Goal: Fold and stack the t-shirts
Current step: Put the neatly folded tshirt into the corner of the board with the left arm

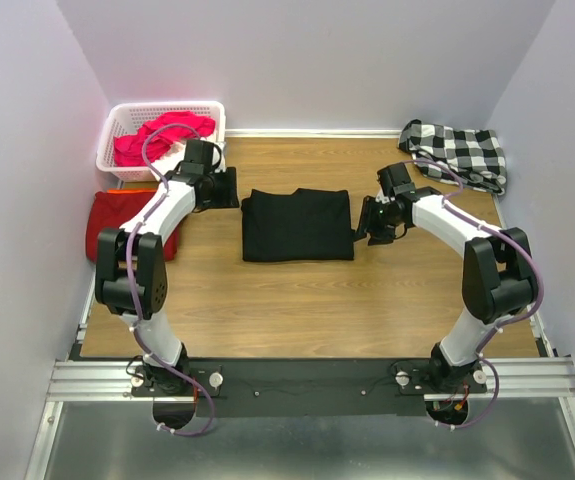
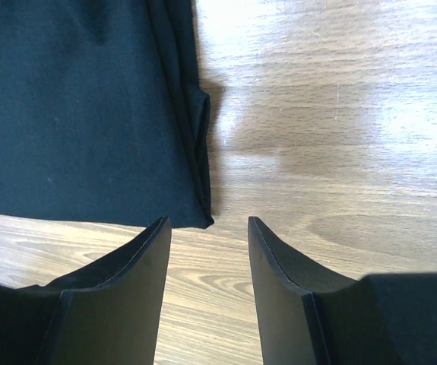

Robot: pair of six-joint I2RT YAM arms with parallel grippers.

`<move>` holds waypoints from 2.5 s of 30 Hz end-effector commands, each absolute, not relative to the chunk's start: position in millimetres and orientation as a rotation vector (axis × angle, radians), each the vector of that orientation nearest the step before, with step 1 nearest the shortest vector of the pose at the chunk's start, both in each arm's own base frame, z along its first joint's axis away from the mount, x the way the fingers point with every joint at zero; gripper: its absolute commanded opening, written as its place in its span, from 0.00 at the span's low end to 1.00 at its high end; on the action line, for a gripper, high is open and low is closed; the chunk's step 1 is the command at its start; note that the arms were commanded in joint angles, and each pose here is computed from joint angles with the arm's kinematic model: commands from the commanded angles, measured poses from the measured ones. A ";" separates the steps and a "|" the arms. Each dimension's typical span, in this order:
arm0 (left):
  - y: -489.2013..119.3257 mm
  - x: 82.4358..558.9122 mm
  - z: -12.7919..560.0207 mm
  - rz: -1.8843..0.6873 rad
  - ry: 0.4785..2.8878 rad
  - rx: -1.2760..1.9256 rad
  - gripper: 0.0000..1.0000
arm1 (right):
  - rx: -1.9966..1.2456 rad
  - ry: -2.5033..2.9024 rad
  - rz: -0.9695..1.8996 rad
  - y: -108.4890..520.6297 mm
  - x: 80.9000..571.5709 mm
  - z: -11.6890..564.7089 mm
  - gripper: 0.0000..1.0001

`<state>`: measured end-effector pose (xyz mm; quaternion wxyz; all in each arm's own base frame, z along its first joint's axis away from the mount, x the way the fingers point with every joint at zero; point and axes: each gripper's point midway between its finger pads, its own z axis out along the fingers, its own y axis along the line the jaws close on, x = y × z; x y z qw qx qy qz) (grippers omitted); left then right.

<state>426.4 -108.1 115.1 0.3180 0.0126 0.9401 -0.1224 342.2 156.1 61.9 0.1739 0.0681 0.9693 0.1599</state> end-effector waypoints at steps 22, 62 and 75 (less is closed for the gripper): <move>-164.6 379.6 31.2 -0.946 2.585 0.107 0.73 | 0.205 2.609 0.472 156.6 363.9 115.6 0.54; -86.9 378.2 77.2 -0.141 2.646 0.024 0.00 | 0.210 2.589 0.427 153.6 377.5 119.0 0.54; -15.1 368.2 148.4 0.365 2.516 -0.166 0.00 | 0.177 2.600 0.450 159.1 384.7 115.6 0.54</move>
